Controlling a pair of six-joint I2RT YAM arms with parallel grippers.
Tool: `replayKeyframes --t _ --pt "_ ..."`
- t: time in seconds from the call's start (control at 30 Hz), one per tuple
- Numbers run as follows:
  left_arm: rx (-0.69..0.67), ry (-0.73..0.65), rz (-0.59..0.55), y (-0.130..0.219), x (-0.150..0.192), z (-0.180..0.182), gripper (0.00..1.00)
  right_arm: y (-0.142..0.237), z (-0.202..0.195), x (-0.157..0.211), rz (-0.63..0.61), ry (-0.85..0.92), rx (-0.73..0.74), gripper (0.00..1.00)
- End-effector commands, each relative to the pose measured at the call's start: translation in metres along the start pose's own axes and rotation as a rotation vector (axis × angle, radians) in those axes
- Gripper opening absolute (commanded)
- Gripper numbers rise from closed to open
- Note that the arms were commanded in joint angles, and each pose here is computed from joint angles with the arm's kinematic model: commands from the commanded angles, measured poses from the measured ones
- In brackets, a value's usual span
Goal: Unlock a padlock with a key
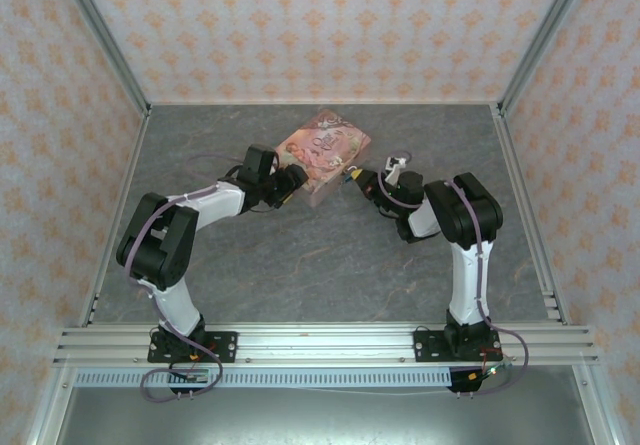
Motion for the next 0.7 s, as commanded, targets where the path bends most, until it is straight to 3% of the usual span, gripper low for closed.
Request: replayKeyframes --t 0.0,0.3,0.47,0.67 --pt "-0.287 0.072 0.191 -0.006 0.047 0.058 0.67 0.007 0.020 -0.016 -0.086 0.074 -0.062 0.00" --pt "-0.119 0.019 -0.017 0.016 0.004 0.024 0.76 0.058 0.036 -0.013 -0.104 0.237 0.077 0.00" --pt "-0.027 -0.007 -0.250 0.044 -0.022 0.002 0.96 0.081 0.062 0.002 0.018 0.351 0.171 0.00" --pt "-0.098 -0.037 -0.541 0.097 -0.038 -0.007 1.00 0.121 0.087 0.030 0.203 0.437 0.340 0.00"
Point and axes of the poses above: each hand's point on the last joint's axis, 136 mm out from that joint toward the fingers, its own y axis back along the fingers, its own z axis along the line the jaws close on, x = y × z, the point moved 9 cm from there along y, back along the fingers, and after that the axes turned 11 degrees about -y, right-handed, at the moved point
